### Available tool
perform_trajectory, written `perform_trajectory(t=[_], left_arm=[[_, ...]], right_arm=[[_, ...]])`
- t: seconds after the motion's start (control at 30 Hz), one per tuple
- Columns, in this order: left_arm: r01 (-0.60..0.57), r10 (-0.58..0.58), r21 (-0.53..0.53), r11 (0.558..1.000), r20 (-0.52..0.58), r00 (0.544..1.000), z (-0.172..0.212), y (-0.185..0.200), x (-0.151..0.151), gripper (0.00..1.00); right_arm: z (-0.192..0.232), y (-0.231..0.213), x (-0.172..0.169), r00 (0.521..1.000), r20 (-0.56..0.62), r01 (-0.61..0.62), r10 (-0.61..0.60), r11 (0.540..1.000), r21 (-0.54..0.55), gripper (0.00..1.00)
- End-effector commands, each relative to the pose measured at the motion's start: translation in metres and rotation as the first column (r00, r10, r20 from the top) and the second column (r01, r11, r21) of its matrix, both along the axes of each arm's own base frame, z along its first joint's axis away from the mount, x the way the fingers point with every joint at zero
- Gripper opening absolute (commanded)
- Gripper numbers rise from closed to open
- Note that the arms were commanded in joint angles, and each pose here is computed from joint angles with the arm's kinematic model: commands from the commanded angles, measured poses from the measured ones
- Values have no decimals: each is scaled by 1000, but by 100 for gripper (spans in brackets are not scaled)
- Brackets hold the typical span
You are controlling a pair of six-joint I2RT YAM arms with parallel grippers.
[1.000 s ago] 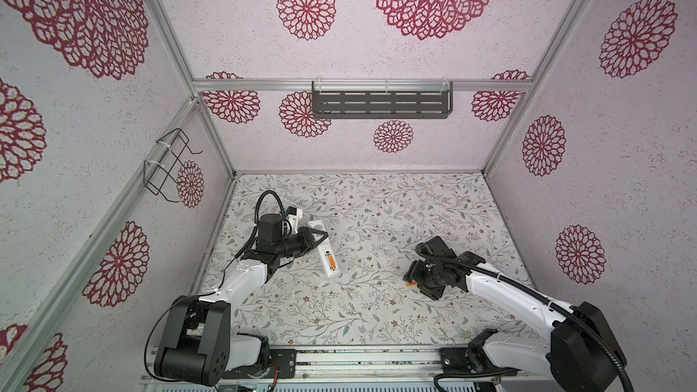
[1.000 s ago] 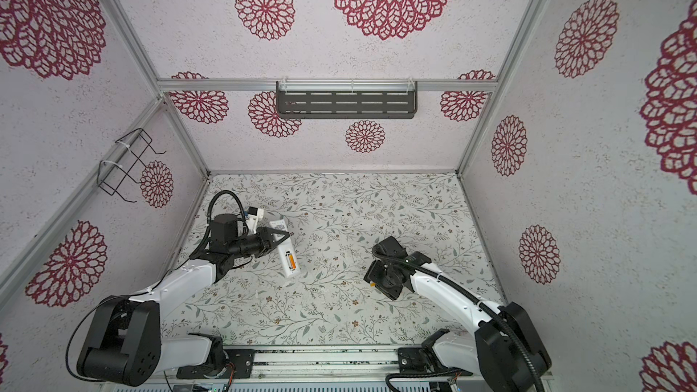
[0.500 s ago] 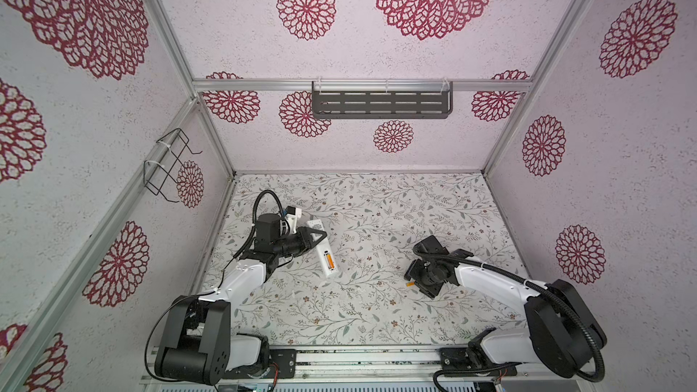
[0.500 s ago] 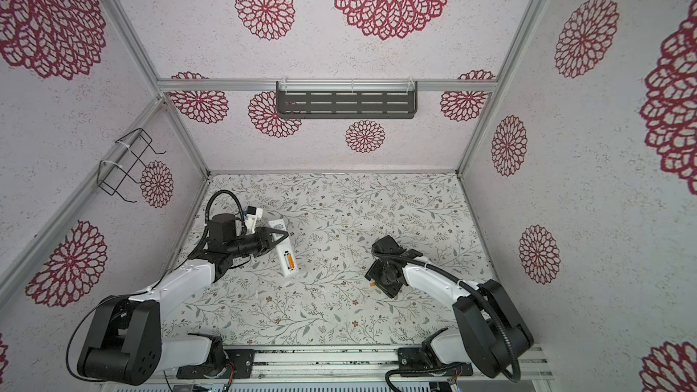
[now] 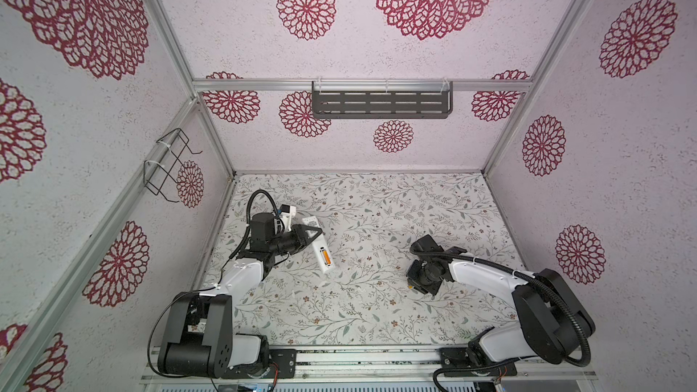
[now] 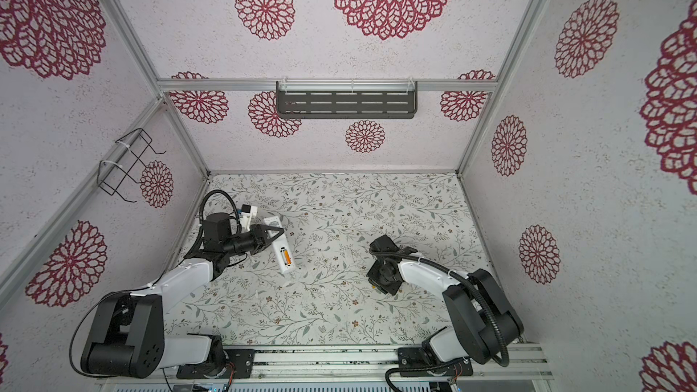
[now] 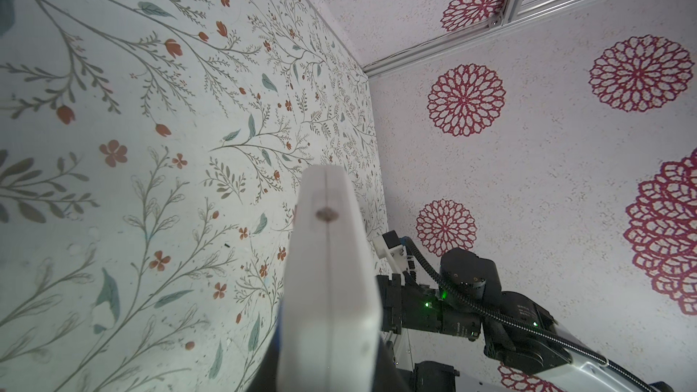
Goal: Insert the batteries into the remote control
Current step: 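Lower the right gripper onto the second orange battery and close on it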
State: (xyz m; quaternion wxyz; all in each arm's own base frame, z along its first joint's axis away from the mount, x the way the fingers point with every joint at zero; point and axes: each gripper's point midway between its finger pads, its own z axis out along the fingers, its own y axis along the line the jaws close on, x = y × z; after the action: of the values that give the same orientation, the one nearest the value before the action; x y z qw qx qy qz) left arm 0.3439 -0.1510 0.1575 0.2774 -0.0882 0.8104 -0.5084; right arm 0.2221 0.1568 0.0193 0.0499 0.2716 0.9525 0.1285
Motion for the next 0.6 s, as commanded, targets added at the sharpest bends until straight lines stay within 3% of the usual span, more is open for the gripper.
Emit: perform_trajectory(t=[0.0,0.13,0.27,0.47,0.57], left_arm=[[13,-12,-26,1000,35,999,5,1,5,0],[12,-11,-45,999,33,999,5,0,11,0],[9,-7,-56,998,37,999,7,0,15,0],[7,-5,-51,999,35,999,6,1,15,0],[5,-4,-46,999,29,1000,4,1,16,0]], right_arm=[[-4,-10,-3,999,-26,-35,33,997,-67,12],[-3,-8,2,992,-45,-119,115,988,-102,5],[-1,-2,0,965,-80,-260,250,955,-141,4],[-1,14,-11,853,-195,-517,484,834,-194,3],[-3,24,-15,827,-203,-559,525,809,-181,4]])
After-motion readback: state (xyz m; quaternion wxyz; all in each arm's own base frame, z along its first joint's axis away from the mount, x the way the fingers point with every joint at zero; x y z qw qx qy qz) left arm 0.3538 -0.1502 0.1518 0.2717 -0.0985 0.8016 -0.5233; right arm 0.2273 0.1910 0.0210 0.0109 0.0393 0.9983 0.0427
